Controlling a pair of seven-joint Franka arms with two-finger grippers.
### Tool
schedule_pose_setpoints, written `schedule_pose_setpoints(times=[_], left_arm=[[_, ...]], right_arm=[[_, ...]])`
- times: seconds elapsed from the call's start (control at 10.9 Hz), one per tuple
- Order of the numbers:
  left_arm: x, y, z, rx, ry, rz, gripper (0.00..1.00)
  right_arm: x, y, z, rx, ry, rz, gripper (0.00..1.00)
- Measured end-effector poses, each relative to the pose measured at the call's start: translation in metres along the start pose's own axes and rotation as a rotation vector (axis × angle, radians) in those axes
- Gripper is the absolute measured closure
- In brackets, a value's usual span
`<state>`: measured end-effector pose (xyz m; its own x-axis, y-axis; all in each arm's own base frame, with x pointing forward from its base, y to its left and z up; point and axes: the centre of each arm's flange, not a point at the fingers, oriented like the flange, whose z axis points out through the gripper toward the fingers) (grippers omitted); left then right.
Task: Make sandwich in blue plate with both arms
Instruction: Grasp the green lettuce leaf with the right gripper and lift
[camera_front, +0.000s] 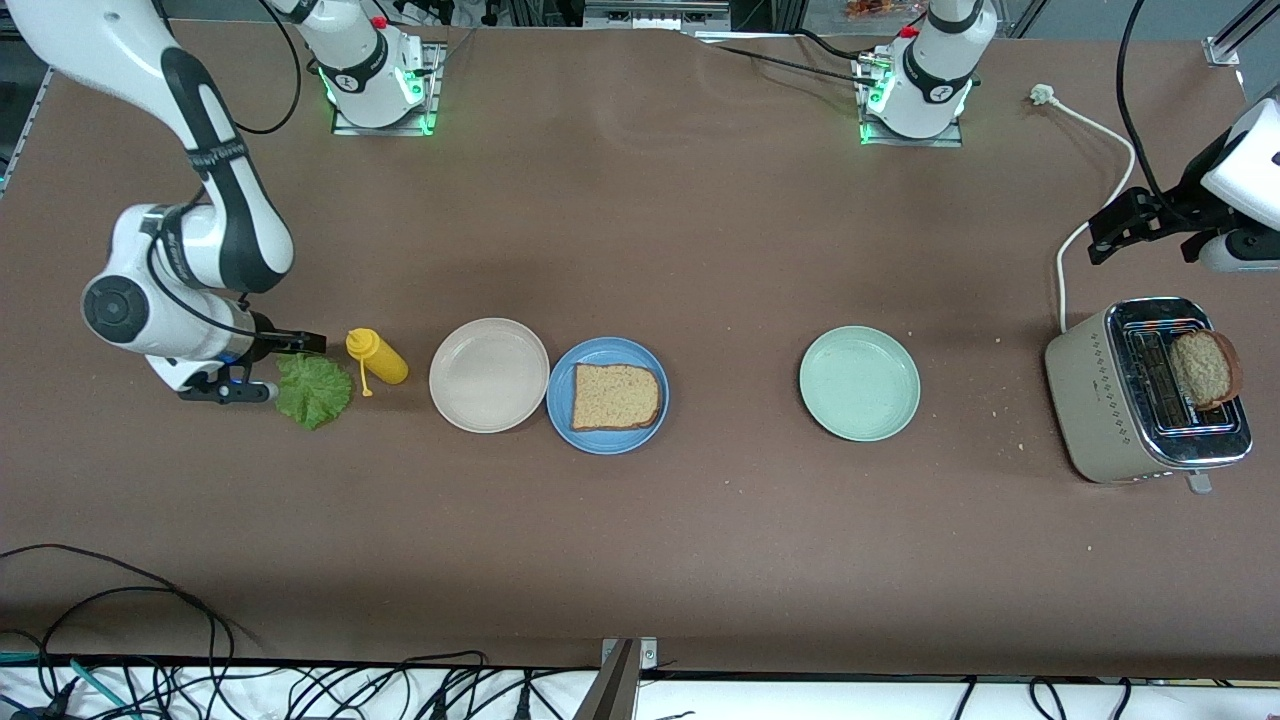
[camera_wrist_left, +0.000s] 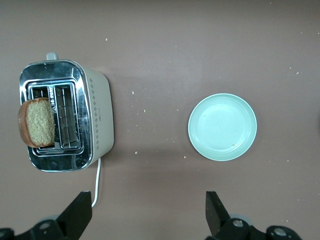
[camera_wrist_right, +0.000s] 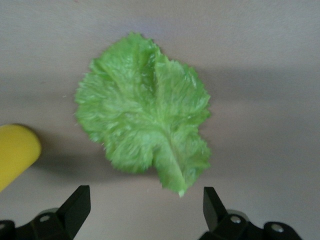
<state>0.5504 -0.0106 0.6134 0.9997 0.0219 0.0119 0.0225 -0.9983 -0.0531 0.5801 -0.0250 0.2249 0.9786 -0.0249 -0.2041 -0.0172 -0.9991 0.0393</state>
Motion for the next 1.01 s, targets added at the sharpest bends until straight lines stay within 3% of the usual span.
schedule_pose_setpoints(times=[0.37,0.46,0.92,1.01], left_arm=[[-0.001,-0.005,0.002,-0.004,-0.014,-0.010,0.00],[0.000,-0.013,0.005,-0.026,-0.024,-0.029,0.00],[0.001,-0.024,0.009,-0.047,-0.037,-0.048,0.00],[0.001,-0.022,0.009,-0.047,-0.037,-0.045,0.00]], right_arm=[[0.009,0.007,0.034,0.000,0.015,0.003,0.05],[0.010,0.007,0.039,0.000,0.015,0.003,0.14],[0.015,0.006,0.034,0.000,0.019,0.048,0.87],[0.017,0.006,0.027,-0.001,-0.005,0.049,0.89]])
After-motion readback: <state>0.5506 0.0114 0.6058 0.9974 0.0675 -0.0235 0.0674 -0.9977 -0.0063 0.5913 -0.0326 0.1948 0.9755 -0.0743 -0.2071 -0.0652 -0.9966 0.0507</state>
